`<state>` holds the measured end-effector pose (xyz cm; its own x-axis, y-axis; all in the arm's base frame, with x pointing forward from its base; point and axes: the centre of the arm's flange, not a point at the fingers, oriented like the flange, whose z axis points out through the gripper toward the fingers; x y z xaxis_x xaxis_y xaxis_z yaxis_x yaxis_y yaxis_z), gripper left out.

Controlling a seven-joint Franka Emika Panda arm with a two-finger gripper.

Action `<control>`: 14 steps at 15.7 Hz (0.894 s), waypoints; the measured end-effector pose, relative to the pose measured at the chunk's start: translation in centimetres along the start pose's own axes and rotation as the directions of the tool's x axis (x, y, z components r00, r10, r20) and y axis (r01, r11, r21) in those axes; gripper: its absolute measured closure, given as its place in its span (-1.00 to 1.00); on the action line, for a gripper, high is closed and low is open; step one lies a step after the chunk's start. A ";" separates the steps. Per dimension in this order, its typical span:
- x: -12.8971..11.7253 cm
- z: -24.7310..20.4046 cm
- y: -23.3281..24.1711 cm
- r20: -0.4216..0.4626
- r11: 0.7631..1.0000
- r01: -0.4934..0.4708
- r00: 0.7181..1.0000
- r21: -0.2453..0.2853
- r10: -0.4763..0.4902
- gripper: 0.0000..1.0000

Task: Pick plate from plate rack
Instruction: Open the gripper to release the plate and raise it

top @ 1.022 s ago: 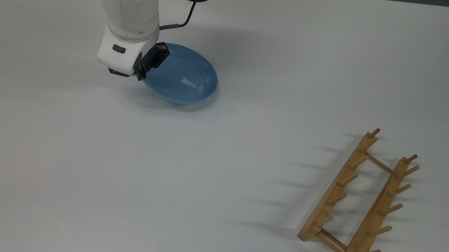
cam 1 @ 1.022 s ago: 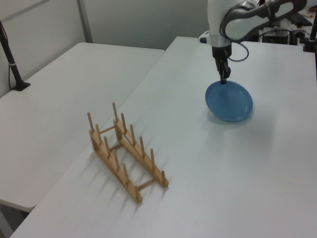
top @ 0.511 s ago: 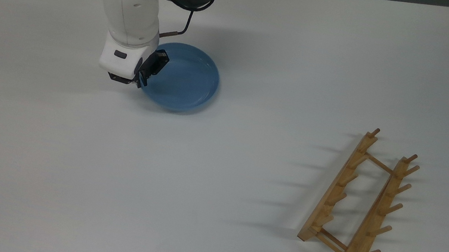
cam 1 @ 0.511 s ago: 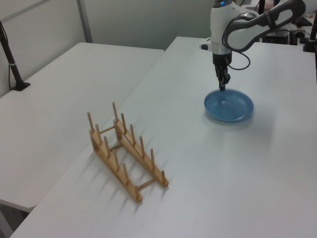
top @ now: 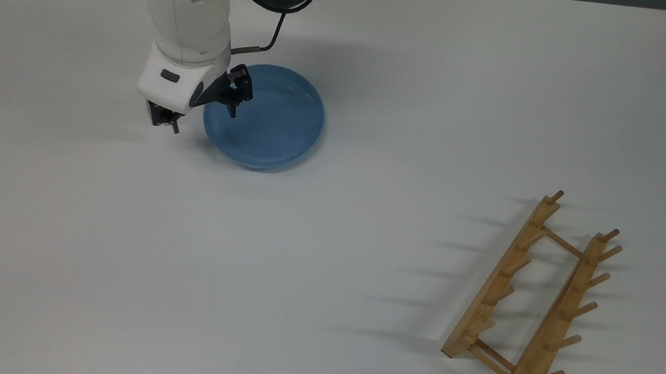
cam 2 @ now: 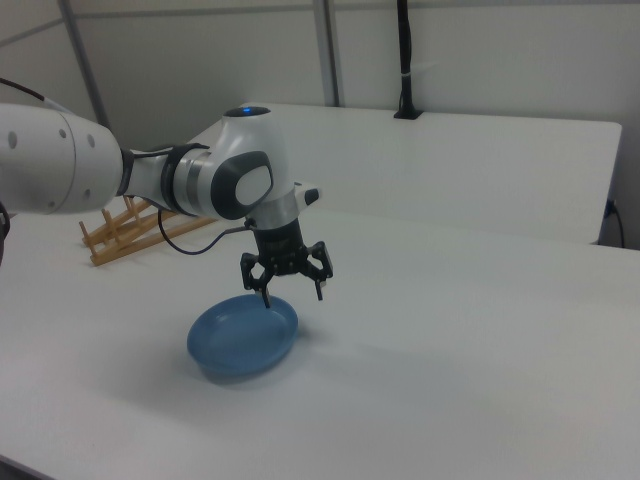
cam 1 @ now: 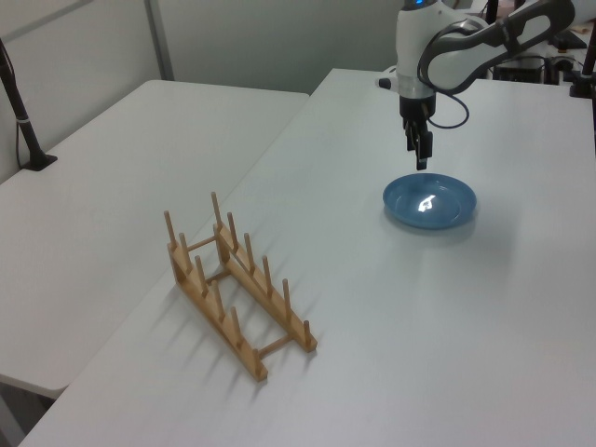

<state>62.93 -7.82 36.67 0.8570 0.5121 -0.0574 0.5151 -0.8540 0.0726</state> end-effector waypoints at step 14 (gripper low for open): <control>-2.3 -18.5 -3.2 -0.118 0.866 -0.492 0.858 0.087 0.499 -1.00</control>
<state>59.50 -4.57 55.04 0.9942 0.0238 0.1049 0.0234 -0.9997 0.0048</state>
